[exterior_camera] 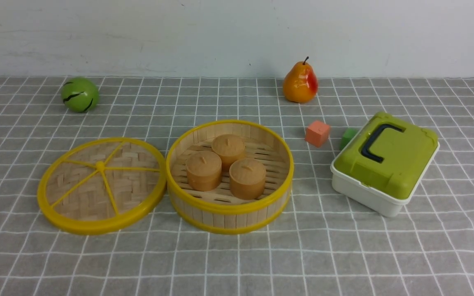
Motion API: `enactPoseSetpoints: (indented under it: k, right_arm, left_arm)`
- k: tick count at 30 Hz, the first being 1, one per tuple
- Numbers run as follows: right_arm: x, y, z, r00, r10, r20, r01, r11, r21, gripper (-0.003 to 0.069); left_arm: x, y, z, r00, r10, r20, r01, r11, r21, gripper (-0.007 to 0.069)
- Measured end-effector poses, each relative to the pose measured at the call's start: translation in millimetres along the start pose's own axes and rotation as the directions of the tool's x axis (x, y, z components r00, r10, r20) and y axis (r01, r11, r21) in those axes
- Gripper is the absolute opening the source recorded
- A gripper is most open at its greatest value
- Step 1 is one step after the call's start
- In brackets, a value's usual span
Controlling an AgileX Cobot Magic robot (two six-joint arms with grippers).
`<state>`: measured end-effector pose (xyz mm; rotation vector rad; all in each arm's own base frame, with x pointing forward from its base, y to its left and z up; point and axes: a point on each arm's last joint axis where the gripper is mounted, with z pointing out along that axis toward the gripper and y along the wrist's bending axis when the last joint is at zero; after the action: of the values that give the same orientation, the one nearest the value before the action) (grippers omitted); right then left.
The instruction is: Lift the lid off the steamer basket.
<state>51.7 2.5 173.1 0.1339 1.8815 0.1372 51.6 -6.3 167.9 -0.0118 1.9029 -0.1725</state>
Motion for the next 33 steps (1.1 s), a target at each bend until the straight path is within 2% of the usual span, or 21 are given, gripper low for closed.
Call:
enactPoseSetpoints:
  k: [33]
  right_arm:
    - [0.0, 0.0, 0.0, 1.000, 0.000, 0.000, 0.000, 1.000, 0.000, 0.0241]
  left_arm:
    - [0.0, 0.0, 0.0, 1.000, 0.000, 0.000, 0.000, 1.000, 0.000, 0.0026]
